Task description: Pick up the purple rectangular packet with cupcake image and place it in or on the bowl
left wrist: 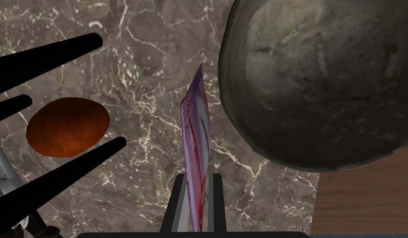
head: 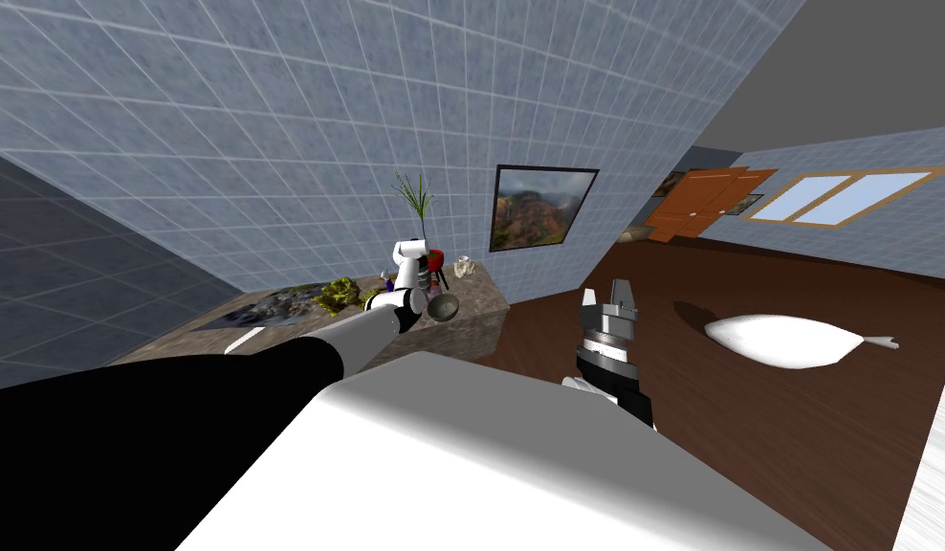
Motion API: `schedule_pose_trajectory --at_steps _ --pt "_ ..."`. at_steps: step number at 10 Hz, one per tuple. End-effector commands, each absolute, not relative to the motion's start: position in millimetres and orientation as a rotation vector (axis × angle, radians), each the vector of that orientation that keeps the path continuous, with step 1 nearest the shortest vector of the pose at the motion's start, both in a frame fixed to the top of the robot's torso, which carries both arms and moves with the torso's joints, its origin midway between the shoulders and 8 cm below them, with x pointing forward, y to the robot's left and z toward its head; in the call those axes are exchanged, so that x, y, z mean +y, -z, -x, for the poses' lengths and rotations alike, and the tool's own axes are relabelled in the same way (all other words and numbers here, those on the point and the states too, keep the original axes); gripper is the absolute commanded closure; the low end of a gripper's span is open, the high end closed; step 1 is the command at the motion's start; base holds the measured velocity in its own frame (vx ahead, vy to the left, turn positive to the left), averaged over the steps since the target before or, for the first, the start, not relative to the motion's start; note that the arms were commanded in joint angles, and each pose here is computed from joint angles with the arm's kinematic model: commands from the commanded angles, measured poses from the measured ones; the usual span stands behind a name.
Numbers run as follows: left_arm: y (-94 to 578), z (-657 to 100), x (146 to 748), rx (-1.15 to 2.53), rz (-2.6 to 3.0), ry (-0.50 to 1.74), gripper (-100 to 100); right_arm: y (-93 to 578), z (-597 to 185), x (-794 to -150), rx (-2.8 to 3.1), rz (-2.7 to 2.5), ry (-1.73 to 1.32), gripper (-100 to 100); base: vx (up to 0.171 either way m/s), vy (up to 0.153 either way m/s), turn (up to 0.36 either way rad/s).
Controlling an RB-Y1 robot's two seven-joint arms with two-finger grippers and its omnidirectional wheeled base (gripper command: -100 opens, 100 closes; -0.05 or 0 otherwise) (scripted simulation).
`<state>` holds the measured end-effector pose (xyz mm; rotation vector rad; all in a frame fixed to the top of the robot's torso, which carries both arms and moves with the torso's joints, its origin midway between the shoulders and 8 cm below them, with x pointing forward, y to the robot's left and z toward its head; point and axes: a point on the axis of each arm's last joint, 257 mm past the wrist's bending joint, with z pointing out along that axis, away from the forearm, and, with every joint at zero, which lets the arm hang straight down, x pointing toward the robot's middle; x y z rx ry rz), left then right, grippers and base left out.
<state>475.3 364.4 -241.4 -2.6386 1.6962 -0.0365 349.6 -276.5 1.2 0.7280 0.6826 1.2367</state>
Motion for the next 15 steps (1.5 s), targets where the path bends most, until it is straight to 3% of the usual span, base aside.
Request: schedule_pose_trajectory --at_steps 1,2,4,5,6,15 --pt "241 -475 364 1.696 2.639 0.036 0 -1 -350 -277 0.683 -0.728 -1.237 0 0.000 0.000 0.000" --pt "229 -475 364 1.692 2.641 0.036 100 -1 -350 -277 0.683 -0.728 -1.237 0 -0.005 0.003 -0.023" --pt "228 -476 363 1.691 2.640 0.037 100 -1 -350 -277 0.683 -0.728 -1.237 0 -0.002 0.004 -0.011" --pt "227 -475 363 1.691 2.641 0.036 0 -1 -350 -277 0.683 -0.728 -1.237 0 0.000 0.000 0.000" --pt "227 -486 370 1.664 2.601 0.065 100 -1 -350 -277 0.683 -0.728 -1.237 0 -0.044 0.013 -0.028" --pt "216 -534 408 1.541 2.371 0.108 100 -1 -350 -277 0.683 -0.728 -1.237 0 -0.084 0.049 -0.062"
